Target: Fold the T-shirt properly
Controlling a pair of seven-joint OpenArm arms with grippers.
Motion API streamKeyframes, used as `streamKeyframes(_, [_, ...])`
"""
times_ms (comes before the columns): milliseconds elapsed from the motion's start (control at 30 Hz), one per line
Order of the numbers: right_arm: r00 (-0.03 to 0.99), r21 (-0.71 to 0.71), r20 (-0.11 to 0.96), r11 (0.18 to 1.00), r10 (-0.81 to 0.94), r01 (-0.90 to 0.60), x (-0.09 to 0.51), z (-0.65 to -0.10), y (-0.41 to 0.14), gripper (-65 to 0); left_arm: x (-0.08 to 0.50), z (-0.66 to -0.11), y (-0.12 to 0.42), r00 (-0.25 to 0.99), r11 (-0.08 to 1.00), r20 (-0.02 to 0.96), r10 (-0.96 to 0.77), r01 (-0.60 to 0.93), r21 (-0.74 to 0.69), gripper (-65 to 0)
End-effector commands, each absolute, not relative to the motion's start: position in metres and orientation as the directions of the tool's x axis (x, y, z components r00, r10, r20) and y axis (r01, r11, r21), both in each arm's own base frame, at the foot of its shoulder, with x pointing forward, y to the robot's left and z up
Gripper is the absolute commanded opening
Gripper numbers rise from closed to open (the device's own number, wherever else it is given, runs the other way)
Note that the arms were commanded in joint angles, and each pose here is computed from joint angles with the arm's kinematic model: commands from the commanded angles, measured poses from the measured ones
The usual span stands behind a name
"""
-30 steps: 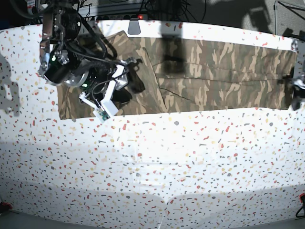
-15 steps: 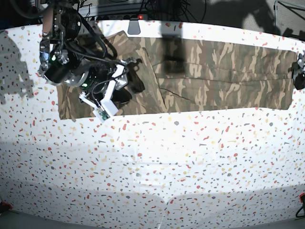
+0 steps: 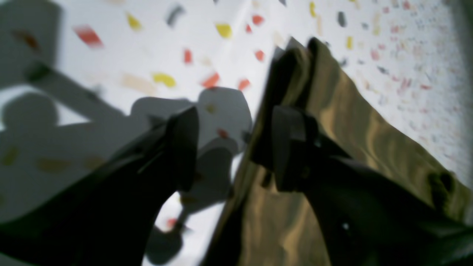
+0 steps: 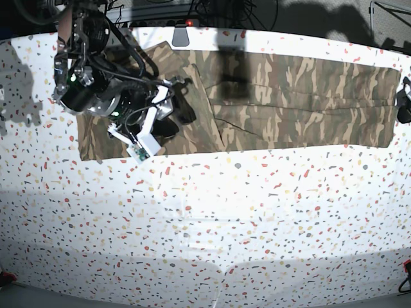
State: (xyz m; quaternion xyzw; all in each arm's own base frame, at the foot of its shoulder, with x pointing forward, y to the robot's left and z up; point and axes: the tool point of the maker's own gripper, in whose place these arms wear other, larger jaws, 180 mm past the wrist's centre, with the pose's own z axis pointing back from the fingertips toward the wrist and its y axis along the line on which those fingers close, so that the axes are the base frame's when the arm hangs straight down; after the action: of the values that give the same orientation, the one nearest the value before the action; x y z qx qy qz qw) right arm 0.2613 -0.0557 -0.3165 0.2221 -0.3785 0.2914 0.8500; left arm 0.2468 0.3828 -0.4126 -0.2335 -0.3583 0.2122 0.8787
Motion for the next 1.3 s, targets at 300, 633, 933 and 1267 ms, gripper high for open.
streamKeyframes(300, [0.504,0.144,0.804,0.719,0.315,-0.680,0.266,-0.304,-0.052,-38.4,0.252,-0.395,0.382,0.657,0.786,0.527,0.539,-0.166,-0.596,-34.6])
streamKeyframes(633, [0.504,0.144,0.805,0.719,0.314,-0.680,0.266,-0.304,-0.052,-38.4,0.248,-0.366,0.381,0.701,0.736,0.473,0.534,-0.110,-0.667,-34.7])
streamKeyframes(933, [0.504,0.144,0.804,0.719,0.315,-0.680,0.266,-0.304,-0.052,-38.4,0.240,-0.415,0.373,0.720,0.808,0.484,0.497,-0.181,-0.561,-34.7])
streamKeyframes(1267, [0.503,0.144,0.805,0.719,0.314,-0.680,0.266,-0.303,-0.052,-38.4,0.230,-0.436,0.343,0.802,0.810,0.409,0.436,-0.151,-0.567,-37.9])
